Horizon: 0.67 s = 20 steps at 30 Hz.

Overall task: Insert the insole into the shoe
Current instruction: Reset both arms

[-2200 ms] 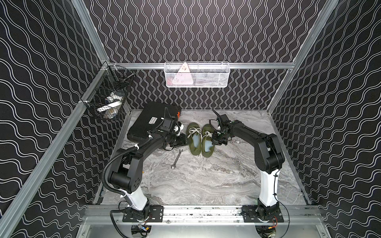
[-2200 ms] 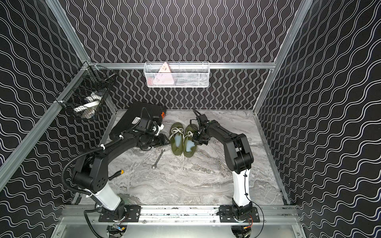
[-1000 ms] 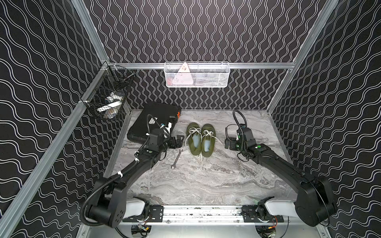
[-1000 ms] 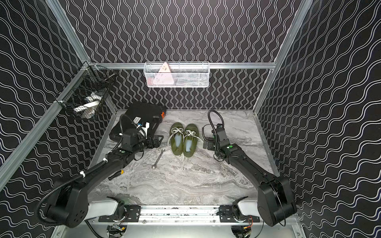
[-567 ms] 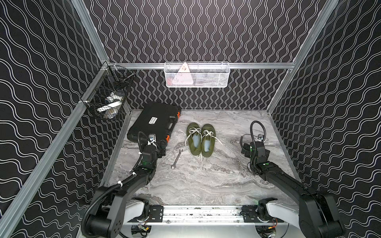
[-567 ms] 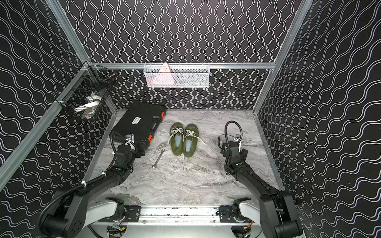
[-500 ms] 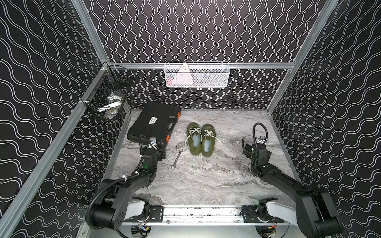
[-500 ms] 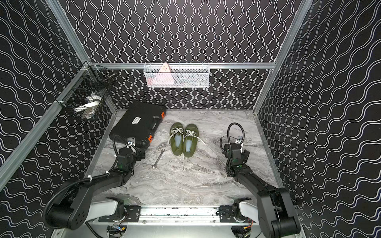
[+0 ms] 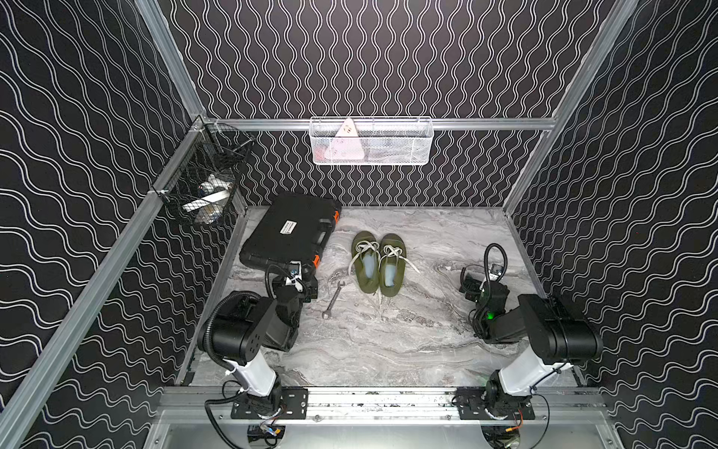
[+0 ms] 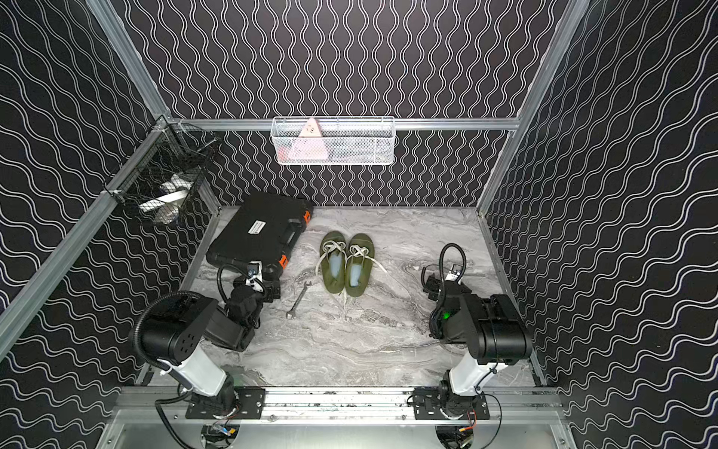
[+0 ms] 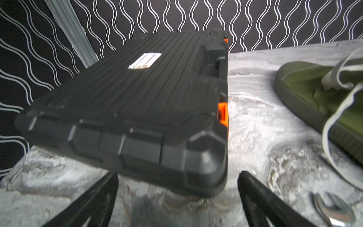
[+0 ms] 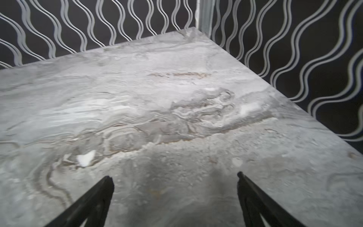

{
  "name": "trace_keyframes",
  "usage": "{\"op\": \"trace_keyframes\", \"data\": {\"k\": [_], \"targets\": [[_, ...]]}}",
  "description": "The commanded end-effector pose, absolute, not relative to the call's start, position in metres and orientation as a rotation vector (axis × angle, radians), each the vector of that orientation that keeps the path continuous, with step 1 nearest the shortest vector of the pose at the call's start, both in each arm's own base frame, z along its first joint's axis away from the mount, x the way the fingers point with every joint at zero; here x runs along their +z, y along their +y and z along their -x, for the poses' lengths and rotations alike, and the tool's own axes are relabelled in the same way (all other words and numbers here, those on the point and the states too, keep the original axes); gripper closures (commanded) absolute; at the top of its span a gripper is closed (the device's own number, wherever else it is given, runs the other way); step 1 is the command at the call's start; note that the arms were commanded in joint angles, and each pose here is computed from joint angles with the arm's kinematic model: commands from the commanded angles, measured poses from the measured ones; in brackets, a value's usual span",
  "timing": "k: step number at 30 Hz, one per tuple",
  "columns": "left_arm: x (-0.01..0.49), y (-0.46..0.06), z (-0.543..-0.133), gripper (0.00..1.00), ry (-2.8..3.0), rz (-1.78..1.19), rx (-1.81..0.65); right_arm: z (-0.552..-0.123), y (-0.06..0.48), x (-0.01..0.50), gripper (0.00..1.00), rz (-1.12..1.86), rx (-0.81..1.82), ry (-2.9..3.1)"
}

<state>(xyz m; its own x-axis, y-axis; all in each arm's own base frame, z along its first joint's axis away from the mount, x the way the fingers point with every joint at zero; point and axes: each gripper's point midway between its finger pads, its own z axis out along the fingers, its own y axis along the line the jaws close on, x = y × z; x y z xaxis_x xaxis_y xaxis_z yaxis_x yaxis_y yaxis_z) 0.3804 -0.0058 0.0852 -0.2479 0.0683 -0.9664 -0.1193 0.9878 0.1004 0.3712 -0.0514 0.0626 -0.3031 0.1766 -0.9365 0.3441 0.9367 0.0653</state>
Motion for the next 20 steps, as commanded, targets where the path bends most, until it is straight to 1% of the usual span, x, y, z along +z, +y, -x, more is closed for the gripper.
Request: {"op": "trace_keyframes", "data": {"k": [1,9,20], "targets": [[0.0845,0.0106,-0.3914,0.01,1.856,0.128,0.263,-0.3855,-0.0487,0.0815,0.0,-0.382,-0.128,1.826],[0.0826,0.0124,-0.3911,0.01,1.864,0.133,0.266,-0.3939,-0.047,0.0789,0.0,-0.357,-0.133,1.853],[0.0826,0.0103,-0.3923,0.01,1.868,0.125,0.254,-0.3922,-0.0461,0.0807,0.0,-0.35,-0.128,1.842]]}}
